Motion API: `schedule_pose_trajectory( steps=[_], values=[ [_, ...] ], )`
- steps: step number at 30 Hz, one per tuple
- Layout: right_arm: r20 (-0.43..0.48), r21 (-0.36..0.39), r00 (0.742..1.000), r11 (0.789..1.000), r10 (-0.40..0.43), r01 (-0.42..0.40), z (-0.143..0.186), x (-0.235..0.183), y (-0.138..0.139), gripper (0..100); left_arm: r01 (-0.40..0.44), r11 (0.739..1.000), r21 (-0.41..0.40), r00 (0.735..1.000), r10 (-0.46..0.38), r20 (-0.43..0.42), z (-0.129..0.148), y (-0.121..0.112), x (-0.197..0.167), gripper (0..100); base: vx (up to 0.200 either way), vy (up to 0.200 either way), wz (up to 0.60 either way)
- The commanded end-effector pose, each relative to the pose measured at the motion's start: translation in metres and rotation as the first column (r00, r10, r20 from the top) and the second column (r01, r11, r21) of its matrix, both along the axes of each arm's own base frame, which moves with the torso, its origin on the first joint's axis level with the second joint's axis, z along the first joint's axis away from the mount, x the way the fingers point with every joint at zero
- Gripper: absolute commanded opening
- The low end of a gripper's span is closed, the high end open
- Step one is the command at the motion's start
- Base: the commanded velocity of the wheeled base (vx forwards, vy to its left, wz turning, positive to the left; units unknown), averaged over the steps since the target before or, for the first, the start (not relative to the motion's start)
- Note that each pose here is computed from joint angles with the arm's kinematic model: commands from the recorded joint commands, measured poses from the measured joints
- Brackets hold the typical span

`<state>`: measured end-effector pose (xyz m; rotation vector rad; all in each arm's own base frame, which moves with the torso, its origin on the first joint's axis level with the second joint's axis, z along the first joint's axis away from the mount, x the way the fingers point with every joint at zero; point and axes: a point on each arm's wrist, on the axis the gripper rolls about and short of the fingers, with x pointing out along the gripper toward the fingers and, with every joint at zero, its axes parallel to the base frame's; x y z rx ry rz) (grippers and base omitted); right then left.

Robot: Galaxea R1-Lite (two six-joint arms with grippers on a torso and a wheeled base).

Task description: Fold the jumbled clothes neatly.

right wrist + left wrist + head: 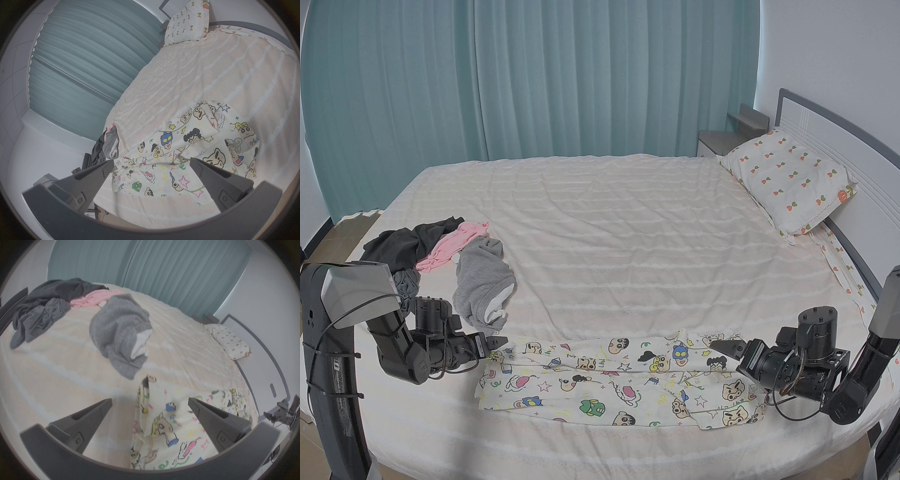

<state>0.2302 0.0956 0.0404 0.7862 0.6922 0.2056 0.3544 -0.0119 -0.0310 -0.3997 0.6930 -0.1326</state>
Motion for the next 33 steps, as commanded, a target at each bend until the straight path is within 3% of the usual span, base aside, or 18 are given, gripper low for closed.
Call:
schedule_pose_trajectory(
  steps=[1,4,9,12,21,33],
  values=[
    [-0.001,0.000,1.000,1.000,0.001,-0.001,0.000,0.000,0.000,100,-0.039,0.999,-0.032,0.999,0.040,0.036,0.006,0.004,0.009,100,0.000,0.000,0.00],
    [0.000,0.000,1.000,1.000,0.002,-0.002,0.000,0.000,0.001,100,-0.037,0.998,-0.055,0.998,0.039,0.047,0.010,0.000,0.021,100,0.000,0.000,0.00],
    [-0.001,0.000,1.000,1.000,0.002,-0.002,0.000,0.000,0.000,100,0.011,0.997,-0.074,0.998,-0.015,-0.058,0.006,-0.008,0.032,100,0.000,0.000,0.00],
    [-0.004,-0.002,1.000,1.000,0.002,-0.002,-0.001,0.000,0.001,100,0.074,0.989,-0.129,0.991,-0.087,-0.098,0.007,-0.011,0.036,100,0.000,0.000,0.00],
    [-0.019,-0.013,1.000,1.000,0.011,-0.011,-0.007,0.001,0.003,100,0.092,0.985,-0.145,0.984,-0.112,-0.138,0.002,-0.012,0.047,100,0.000,0.000,0.00],
    [0.008,-0.005,1.000,1.000,0.012,-0.012,-0.013,0.001,0.003,100,0.125,0.972,-0.198,0.974,-0.159,-0.164,0.004,-0.016,0.035,100,0.000,0.000,0.00]
  ],
)
